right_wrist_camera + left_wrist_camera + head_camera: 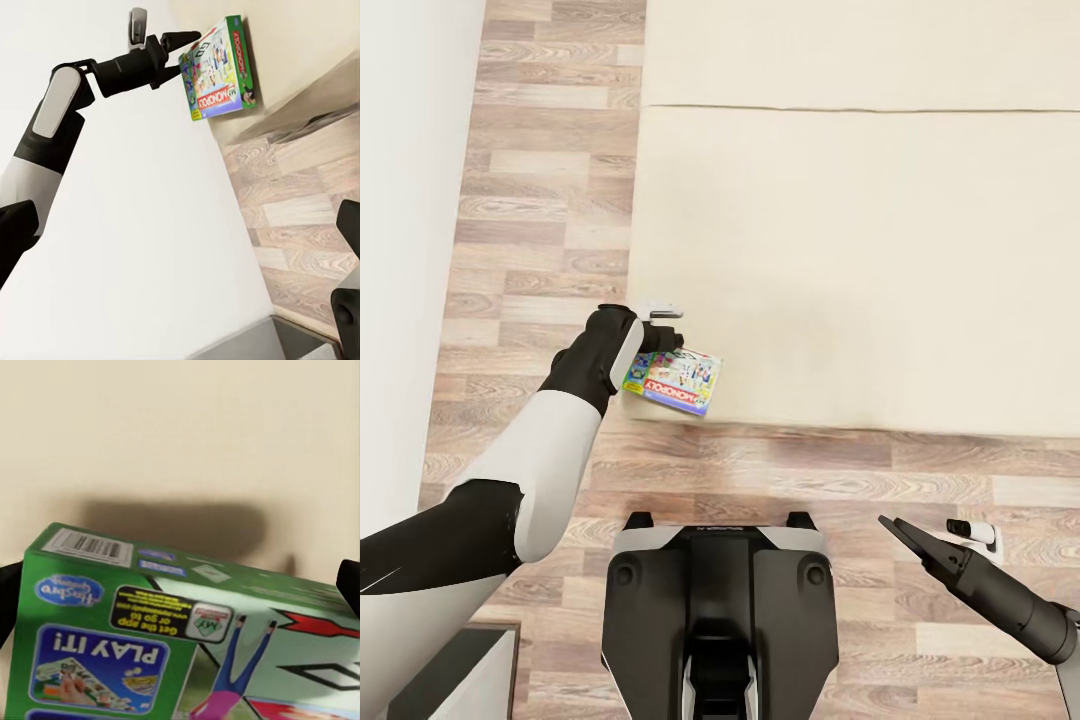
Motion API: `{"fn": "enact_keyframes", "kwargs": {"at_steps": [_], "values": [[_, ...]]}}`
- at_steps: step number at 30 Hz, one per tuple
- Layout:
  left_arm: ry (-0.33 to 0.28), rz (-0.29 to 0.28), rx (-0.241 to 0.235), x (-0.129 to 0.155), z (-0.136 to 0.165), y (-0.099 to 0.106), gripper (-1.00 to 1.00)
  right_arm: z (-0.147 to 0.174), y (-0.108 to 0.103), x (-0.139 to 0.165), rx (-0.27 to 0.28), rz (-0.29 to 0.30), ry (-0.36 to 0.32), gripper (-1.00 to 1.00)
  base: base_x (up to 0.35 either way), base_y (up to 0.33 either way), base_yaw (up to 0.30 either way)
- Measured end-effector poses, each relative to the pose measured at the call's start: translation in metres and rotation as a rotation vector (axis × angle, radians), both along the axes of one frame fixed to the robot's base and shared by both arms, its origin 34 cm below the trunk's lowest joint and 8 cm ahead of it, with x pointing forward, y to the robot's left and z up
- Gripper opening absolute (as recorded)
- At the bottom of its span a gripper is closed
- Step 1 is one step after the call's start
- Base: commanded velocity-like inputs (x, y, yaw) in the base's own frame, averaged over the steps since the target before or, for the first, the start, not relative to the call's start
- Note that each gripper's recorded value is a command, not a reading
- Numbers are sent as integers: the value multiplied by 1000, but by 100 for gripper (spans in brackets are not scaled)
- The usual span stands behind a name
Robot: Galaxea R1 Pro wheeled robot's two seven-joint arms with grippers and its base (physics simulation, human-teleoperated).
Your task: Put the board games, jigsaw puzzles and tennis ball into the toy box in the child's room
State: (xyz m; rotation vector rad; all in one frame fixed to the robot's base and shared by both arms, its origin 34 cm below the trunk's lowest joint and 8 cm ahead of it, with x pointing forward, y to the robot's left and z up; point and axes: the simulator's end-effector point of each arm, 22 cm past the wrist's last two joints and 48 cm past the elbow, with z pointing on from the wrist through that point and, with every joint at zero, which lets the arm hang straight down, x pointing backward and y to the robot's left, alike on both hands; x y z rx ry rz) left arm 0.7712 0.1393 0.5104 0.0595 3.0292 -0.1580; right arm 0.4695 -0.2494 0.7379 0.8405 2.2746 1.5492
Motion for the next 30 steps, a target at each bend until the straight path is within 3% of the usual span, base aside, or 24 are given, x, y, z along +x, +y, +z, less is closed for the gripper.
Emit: {"fn": "enact_keyframes", "kwargs": {"at_steps": [30], "values": [[0, 0, 1, 0, 0, 0, 100, 0, 0, 0, 0, 0, -1, 100, -70, 0, 0]]}}
